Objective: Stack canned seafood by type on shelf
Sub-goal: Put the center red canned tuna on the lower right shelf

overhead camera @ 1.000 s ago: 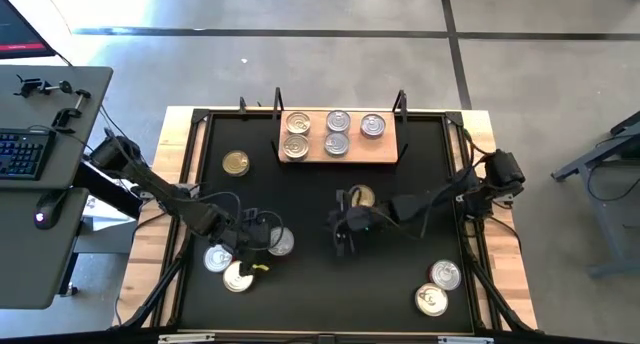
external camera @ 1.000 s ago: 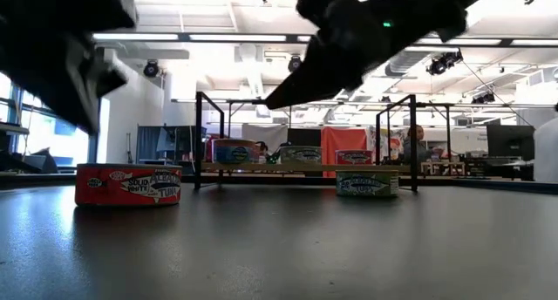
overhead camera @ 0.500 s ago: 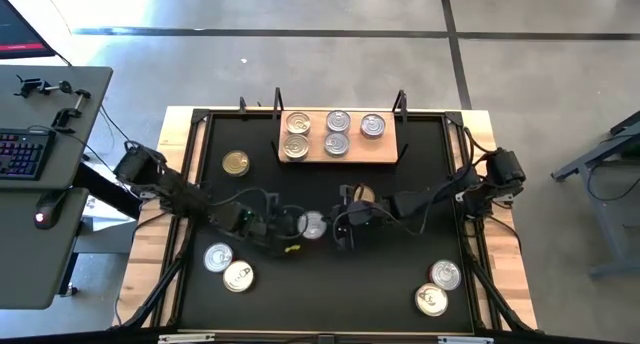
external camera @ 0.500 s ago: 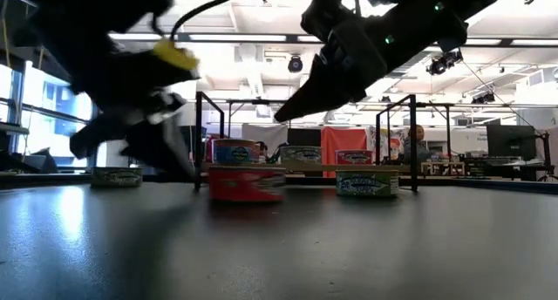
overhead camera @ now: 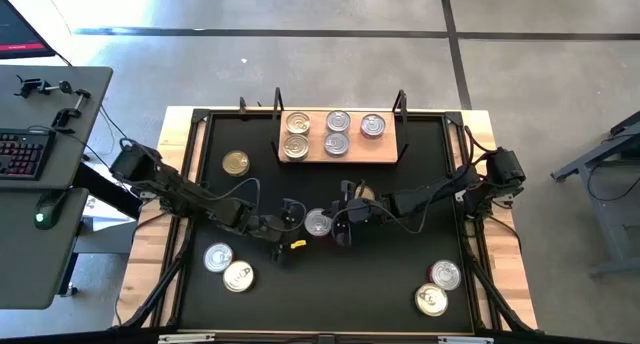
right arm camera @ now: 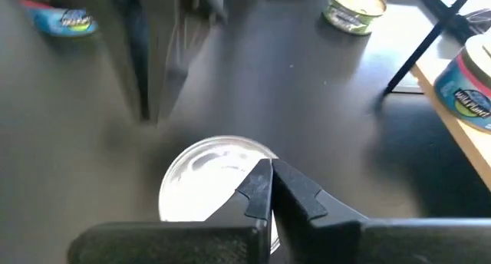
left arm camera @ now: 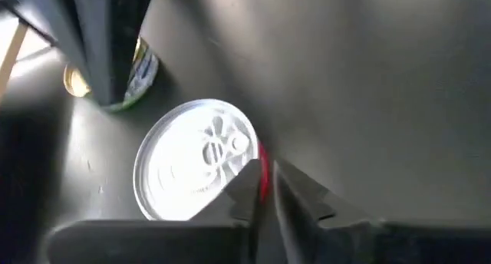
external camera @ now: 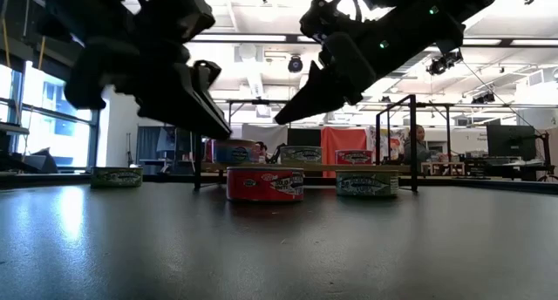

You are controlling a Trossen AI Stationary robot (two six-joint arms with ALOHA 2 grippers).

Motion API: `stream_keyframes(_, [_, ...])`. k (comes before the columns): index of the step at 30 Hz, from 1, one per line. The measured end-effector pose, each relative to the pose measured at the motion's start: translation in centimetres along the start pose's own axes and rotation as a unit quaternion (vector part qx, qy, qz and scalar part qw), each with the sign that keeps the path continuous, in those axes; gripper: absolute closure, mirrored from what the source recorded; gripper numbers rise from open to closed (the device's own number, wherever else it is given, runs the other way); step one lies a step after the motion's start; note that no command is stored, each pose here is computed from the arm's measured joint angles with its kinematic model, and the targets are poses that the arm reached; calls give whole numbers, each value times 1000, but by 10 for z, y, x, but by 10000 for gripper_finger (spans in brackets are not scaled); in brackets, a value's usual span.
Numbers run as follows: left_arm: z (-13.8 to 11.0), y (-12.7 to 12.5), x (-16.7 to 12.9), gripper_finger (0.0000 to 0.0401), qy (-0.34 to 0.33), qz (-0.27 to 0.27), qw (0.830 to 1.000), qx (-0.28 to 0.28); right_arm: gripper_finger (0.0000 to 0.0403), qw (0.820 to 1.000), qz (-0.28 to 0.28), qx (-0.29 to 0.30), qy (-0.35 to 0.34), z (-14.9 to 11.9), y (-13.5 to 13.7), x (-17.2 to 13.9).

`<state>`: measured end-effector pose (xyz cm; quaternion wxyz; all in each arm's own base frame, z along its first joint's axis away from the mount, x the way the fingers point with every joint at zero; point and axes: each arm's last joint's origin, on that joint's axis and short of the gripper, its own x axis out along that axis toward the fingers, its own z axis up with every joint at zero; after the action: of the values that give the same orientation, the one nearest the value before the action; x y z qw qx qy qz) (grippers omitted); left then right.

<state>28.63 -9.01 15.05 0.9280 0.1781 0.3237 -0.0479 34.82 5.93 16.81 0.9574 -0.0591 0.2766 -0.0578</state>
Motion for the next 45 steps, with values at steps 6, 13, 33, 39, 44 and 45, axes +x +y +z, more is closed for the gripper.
stream_keyframes(6, [-13,8,23,285,12,5,999,46,402,1000,20,-9,-1,0,0,0])
stream_keyframes(13, [-21,18,35,265,12,-45,998,38,402,996,69,-62,-13,6,10,-9])
stream_keyframes(33, [-8,23,33,400,-59,-36,997,46,391,990,111,-45,72,10,46,-97])
stream_keyframes(39, [0,24,27,400,-80,-32,996,16,301,989,92,-65,95,-8,49,-55])
stream_keyframes(44, [3,26,24,401,-88,-30,996,4,209,981,93,-164,51,-7,50,-39])
stream_keyframes(45, [3,26,23,401,-89,-30,996,-1,195,979,88,-180,42,-5,48,-38])
